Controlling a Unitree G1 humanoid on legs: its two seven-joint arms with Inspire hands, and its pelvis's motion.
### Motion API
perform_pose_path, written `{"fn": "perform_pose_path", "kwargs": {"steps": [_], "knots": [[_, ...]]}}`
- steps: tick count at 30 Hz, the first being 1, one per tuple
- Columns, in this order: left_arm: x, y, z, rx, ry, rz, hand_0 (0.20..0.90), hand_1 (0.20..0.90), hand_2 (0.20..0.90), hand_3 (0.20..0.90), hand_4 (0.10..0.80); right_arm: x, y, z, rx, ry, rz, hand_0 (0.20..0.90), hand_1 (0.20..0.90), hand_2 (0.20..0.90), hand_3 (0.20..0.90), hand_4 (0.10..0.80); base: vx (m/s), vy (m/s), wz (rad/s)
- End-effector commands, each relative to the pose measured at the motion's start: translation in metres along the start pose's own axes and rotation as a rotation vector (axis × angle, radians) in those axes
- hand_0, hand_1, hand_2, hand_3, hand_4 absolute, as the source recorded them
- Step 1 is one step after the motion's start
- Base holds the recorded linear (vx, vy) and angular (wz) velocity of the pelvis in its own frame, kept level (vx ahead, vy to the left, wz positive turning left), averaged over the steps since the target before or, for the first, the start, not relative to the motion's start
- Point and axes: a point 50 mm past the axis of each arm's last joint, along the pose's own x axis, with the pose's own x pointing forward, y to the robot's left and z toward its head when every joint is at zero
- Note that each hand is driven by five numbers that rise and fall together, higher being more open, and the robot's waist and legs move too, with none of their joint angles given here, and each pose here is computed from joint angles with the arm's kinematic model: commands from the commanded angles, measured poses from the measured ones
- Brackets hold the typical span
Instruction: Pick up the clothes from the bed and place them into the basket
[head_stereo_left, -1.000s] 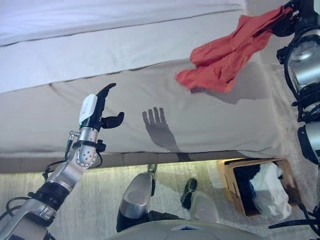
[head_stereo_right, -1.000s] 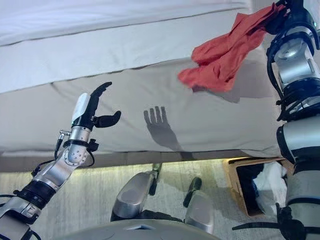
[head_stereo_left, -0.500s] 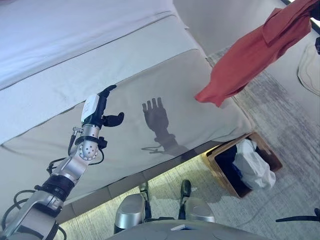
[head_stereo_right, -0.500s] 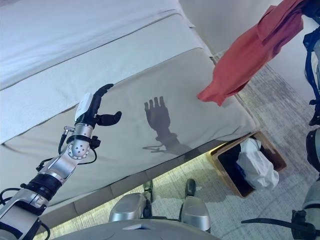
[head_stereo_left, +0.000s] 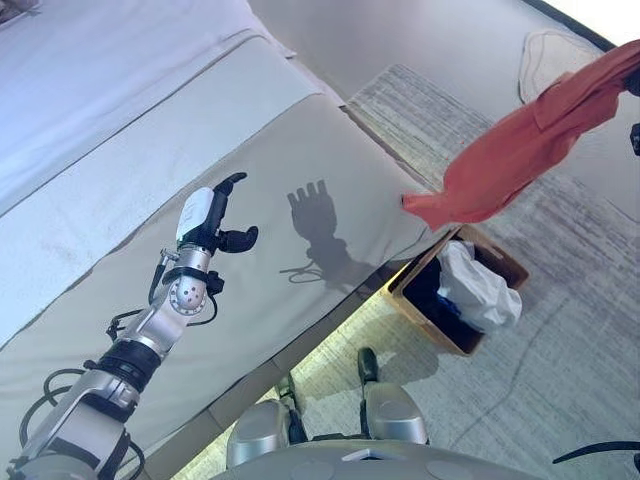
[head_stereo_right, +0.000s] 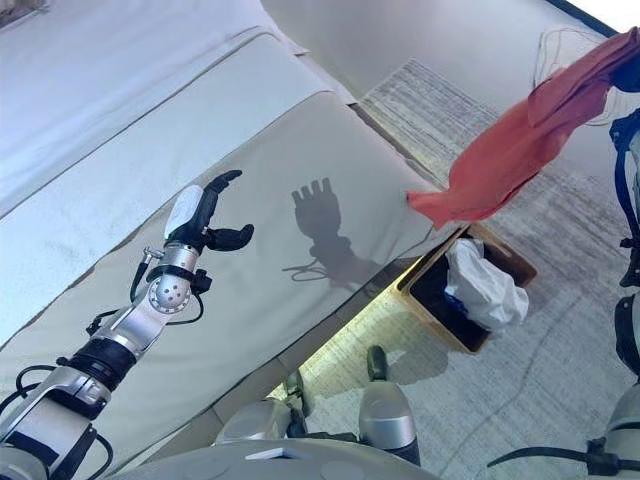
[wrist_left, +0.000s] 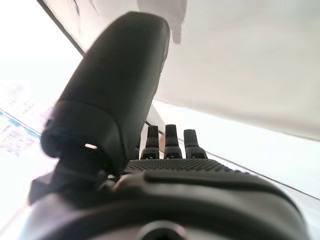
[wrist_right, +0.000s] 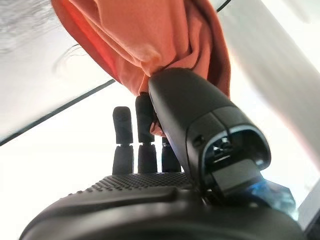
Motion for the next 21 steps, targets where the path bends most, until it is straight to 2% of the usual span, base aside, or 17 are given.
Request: {"fn": "perform_pose_path", "kwargs": {"steps": [1,21], "knots": [[-0.006,-0.021,0.007,-0.007,-0.075,-0.044,0.9,0.9,0.9,0.9,0.8,-0.003,-0.02,0.01,-0.085,-0.126,-0.071,0.3,0.3,0.3,0.2,0.1,-0.028,-0.01,-0.07],[0.01,-0.021,0.02,-0.011,-0.094,-0.054,0.9,0.9,0.9,0.9,0.8,-0.036,0.076,-0.04,-0.074,-0.001,0.26,0.3,0.3,0.3,0.2,0.1,-0.016,-0.028,-0.08]]}}
